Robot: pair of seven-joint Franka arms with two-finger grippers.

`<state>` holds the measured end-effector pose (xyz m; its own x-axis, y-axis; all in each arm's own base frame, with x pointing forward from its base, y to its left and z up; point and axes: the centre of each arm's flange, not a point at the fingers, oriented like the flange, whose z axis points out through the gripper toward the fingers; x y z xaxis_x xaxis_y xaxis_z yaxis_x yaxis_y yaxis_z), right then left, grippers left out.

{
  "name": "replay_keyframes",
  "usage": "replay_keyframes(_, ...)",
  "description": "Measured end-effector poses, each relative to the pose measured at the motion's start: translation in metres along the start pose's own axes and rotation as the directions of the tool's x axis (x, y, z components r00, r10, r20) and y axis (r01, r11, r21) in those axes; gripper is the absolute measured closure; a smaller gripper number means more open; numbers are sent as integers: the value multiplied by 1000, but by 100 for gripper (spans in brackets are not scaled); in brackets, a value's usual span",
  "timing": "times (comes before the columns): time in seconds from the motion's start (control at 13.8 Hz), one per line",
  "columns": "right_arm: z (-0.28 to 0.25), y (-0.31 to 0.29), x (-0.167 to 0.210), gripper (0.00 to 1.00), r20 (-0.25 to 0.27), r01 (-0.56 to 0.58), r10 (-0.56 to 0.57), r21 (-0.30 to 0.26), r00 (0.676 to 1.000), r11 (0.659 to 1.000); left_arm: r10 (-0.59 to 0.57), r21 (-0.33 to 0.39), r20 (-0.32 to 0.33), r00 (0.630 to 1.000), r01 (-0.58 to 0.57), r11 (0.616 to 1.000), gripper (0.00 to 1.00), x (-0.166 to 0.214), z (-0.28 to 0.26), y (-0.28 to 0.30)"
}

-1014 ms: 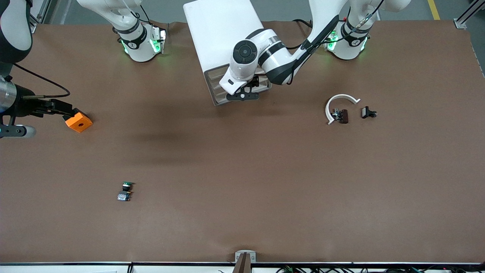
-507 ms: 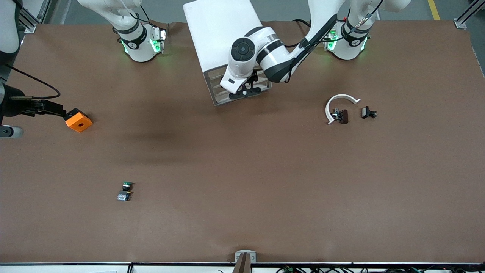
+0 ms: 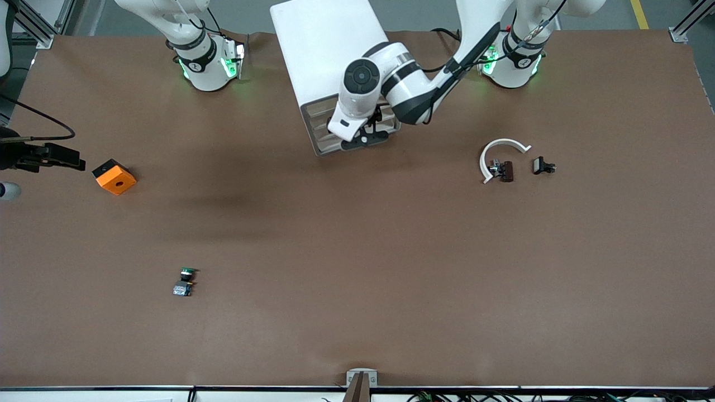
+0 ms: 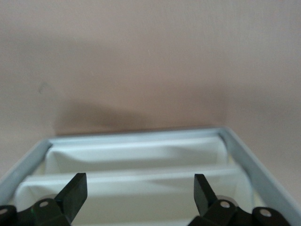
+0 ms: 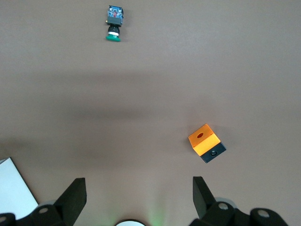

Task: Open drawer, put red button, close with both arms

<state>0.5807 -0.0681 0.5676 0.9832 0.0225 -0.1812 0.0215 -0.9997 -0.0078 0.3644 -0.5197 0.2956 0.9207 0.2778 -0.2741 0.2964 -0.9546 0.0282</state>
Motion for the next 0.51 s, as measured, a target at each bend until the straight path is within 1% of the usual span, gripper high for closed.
replay_keyframes(0.29, -2, 9, -1, 0, -4, -16, 16, 2, 1000, 1000, -127, -59, -45, 991, 124, 991, 0, 104, -41, -39)
replay_keyframes(0.51, -19, 14, -4, 0, -41, -24, 23, -2, 999, 1000, -135, -92, -62, 989, 129, 987, 0, 161, -65, -75)
